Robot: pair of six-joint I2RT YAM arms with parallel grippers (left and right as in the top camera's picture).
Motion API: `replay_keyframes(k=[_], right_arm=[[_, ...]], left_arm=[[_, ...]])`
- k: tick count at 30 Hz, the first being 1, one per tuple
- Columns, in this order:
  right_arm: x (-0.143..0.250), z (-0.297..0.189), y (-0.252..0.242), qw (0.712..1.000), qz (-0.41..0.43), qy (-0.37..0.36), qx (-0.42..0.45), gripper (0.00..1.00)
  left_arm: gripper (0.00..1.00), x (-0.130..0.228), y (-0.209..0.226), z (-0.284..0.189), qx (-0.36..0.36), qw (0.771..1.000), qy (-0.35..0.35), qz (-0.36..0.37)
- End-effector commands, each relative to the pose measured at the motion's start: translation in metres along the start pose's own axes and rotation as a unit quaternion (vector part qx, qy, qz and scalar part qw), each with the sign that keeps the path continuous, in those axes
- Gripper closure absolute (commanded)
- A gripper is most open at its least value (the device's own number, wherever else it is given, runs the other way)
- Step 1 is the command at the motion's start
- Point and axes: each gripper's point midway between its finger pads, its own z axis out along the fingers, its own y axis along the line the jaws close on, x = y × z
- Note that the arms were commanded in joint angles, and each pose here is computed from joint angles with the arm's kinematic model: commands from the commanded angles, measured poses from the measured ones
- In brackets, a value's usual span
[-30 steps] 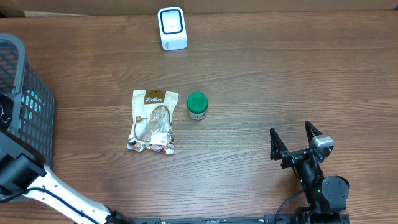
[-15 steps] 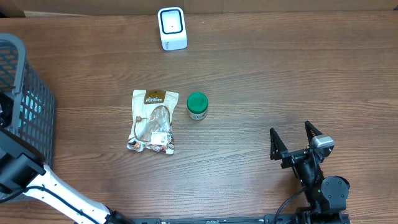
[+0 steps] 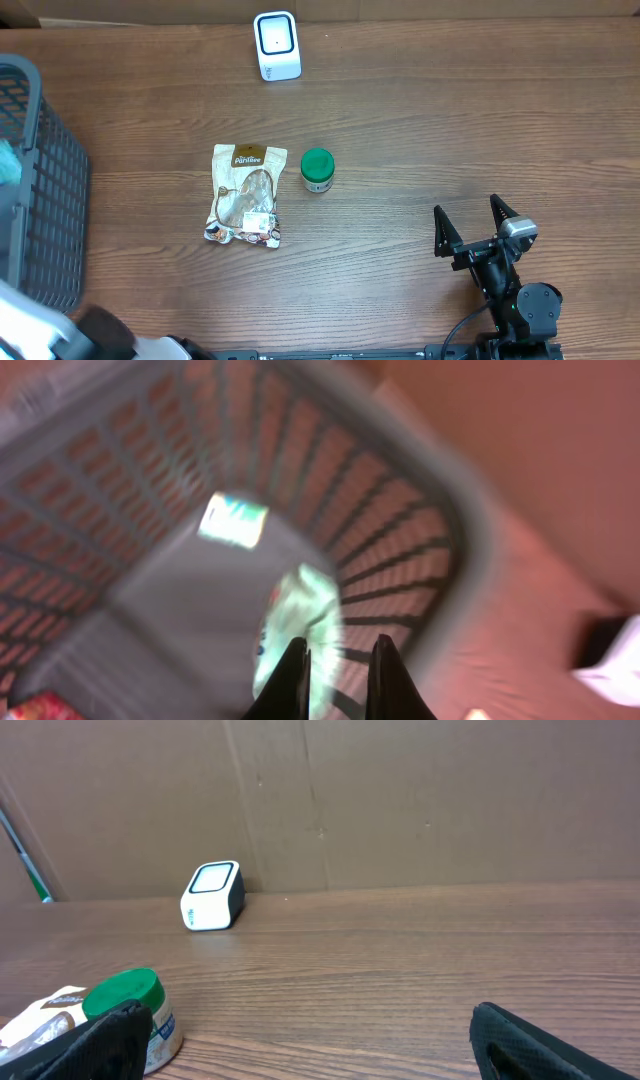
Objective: Scan the item barcode
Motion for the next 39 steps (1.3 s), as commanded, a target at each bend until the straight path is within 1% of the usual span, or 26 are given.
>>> replay_keyframes(k=[1, 5, 8, 9, 10, 12, 13, 15, 18, 21, 23, 25, 28, 29, 30, 31, 35, 39], right_arm=[[0.002, 0.0, 0.001, 1.0, -0.001, -0.001, -0.003, 0.0], [0.002, 0.0, 0.001, 1.0, -0.001, -0.001, -0.003, 0.0], [0.002, 0.0, 0.001, 1.0, 0.0, -0.001, -0.003, 0.0], [0.002, 0.0, 0.001, 1.0, -0.001, -0.001, -0.003, 0.0], [0.002, 0.0, 0.001, 1.0, 0.0, -0.001, -0.003, 0.0], [0.002, 0.0, 0.001, 1.0, 0.0, -0.001, -0.003, 0.0], [0.002, 0.0, 0.001, 1.0, -0.001, -0.001, -0.003, 0.0], [0.002, 0.0, 0.001, 1.0, 0.0, -0.001, -0.003, 0.0], [0.002, 0.0, 0.001, 1.0, -0.001, -0.001, -0.003, 0.0], [0.002, 0.0, 0.001, 1.0, 0.0, -0.001, -0.003, 0.0], [0.002, 0.0, 0.001, 1.0, -0.001, -0.001, -0.003, 0.0], [0.002, 0.0, 0.001, 1.0, -0.001, -0.001, -0.003, 0.0], [0.002, 0.0, 0.001, 1.0, -0.001, -0.001, -0.003, 0.0], [0.002, 0.0, 0.001, 1.0, -0.001, -0.001, -0.003, 0.0], [0.002, 0.0, 0.001, 1.0, -0.001, -0.001, -0.003, 0.0], [0.002, 0.0, 0.001, 1.0, -0.001, -0.001, -0.003, 0.0], [0.002, 0.0, 0.001, 1.0, -0.001, -0.001, -0.003, 0.0], [0.002, 0.0, 0.001, 1.0, -0.001, -0.001, -0.003, 0.0]], left_arm=[[0.96, 0.003, -0.047, -0.042, 0.078, 0.996, -0.03, 0.021], [0.96, 0.017, -0.07, -0.062, 0.086, 0.995, -0.029, 0.049], [0.95, 0.019, -0.059, -0.056, 0.042, 0.998, -0.024, 0.037], [0.9, 0.018, -0.052, -0.052, 0.026, 0.999, -0.021, 0.022], [0.82, 0.018, -0.047, -0.05, 0.017, 1.0, -0.019, 0.013], [0.62, 0.016, -0.034, -0.041, -0.005, 1.0, -0.014, -0.004], [0.57, 0.015, -0.026, -0.036, -0.018, 1.0, -0.01, -0.015], [0.51, 0.015, -0.002, -0.017, -0.046, 0.998, 0.009, -0.049], [0.51, 0.028, 0.027, 0.015, -0.075, 0.991, 0.059, -0.098], [0.51, 0.051, 0.054, 0.056, -0.1, 0.978, 0.127, -0.132], [0.51, 0.075, 0.07, 0.086, -0.118, 0.962, 0.179, -0.169], [0.52, 0.092, 0.08, 0.105, -0.132, 0.95, 0.21, -0.19], [0.49, 0.121, 0.102, 0.13, -0.187, 0.923, 0.248, -0.225], [0.41, 0.131, 0.11, 0.136, -0.209, 0.913, 0.257, -0.236], [0.28, 0.14, 0.117, 0.141, -0.229, 0.903, 0.266, -0.248], [0.18, 0.149, 0.122, 0.147, -0.244, 0.894, 0.275, -0.257], [0.16, 0.182, 0.132, 0.171, -0.255, 0.878, 0.309, -0.262], [0.14, 0.205, 0.138, 0.189, -0.262, 0.871, 0.31, -0.277]])
